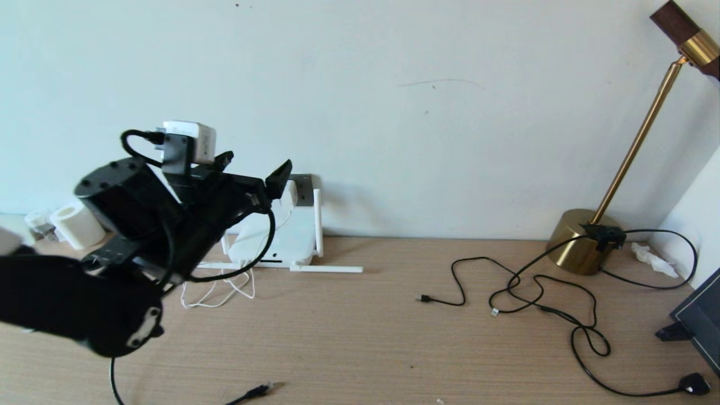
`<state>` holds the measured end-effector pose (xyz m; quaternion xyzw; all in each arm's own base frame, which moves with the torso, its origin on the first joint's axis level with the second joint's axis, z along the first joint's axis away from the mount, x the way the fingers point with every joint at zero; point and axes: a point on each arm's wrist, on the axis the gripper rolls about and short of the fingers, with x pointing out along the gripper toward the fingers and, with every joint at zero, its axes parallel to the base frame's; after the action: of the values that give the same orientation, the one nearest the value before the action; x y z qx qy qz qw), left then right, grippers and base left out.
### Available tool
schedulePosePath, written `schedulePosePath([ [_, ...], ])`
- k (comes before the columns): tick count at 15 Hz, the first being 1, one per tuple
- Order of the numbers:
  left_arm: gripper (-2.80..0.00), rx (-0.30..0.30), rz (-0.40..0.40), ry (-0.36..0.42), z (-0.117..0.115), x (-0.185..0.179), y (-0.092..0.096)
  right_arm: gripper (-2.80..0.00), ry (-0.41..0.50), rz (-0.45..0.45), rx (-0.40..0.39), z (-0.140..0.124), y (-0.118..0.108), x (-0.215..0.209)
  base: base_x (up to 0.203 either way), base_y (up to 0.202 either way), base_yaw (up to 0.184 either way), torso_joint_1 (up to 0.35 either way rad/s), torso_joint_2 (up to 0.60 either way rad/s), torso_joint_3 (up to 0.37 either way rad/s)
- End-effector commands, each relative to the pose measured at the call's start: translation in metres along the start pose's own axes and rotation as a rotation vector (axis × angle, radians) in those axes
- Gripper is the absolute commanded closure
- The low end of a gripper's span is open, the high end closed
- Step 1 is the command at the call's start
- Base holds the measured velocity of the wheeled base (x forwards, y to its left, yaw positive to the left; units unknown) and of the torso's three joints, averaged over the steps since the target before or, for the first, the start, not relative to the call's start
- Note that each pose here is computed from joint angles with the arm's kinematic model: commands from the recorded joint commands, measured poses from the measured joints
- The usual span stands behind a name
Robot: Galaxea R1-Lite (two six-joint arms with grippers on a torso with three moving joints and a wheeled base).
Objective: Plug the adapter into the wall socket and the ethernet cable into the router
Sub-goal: Pick up cable
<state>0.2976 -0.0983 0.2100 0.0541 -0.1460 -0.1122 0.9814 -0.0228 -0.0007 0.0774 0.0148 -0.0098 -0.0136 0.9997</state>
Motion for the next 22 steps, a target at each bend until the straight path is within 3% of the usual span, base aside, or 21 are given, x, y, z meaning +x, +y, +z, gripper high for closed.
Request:
schedulePosePath([
  [1,-2.8,0.032,-0.131,0.125,0.052,-0.067,0.013,0.0,-0.001,0.0,0.0,0.0,0.0,0.0,0.0,0.0,0.0,0.0,0.0,0.0],
  [3,-2.8,0.098,-0.323,0.503,0.035,-0.113,0.012,0.0,-0.001,0.0,0.001,0.0,0.0,0.0,0.0,0.0,0.0,0.0,0.0,0.0],
  [5,-2.8,0.207,-0.533,0.819,0.016,-0.158,0.01,0.0,0.0,0.0,0.0,0.0,0.0,0.0,0.0,0.0,0.0,0.0,0.0,0.0],
  [7,-2.8,0.409,-0.75,0.971,-0.001,-0.182,0.009,0.0,0.001,0.001,0.001,0.0,0.0,0.0,0.0,0.0,0.0,0.0,0.0,0.0],
  [8,-2.8,0.505,-0.81,1.026,-0.011,-0.182,0.009,0.0,0.0,0.0,0.001,0.0,0.0,0.0,0.0,0.0,0.0,0.0,0.0,0.0],
  [11,-2.8,0.708,-0.994,1.203,-0.042,-0.171,0.006,0.0,-0.001,0.0,0.001,0.0,0.0,0.0,0.0,0.0,0.0,0.0,0.0,0.0],
  [13,-2.8,0.808,-1.07,1.295,-0.053,-0.163,0.006,0.0,-0.001,0.0,0.0,0.0,0.0,0.0,0.0,0.0,0.0,0.0,0.0,0.0],
  [14,-2.8,0.826,-1.075,1.305,-0.055,-0.156,0.006,0.0,-0.001,0.0,0.001,0.0,0.0,0.0,0.0,0.0,0.0,0.0,0.0,0.0],
  [17,-2.8,0.823,-1.094,1.336,-0.066,-0.143,0.005,0.0,0.0,0.001,0.0,0.0,0.0,0.0,0.0,0.0,0.0,0.0,0.0,0.0],
  [20,-2.8,0.816,-1.081,1.3,-0.073,-0.121,0.003,0.0,-0.001,0.001,0.0,0.0,0.0,0.0,0.0,0.0,0.0,0.0,0.0,0.0],
  [22,-2.8,0.781,-1.094,1.279,-0.08,-0.103,0.0,0.0,0.001,0.0,0.001,0.0,0.0,0.0,0.0,0.0,0.0,0.0,0.0,0.0],
])
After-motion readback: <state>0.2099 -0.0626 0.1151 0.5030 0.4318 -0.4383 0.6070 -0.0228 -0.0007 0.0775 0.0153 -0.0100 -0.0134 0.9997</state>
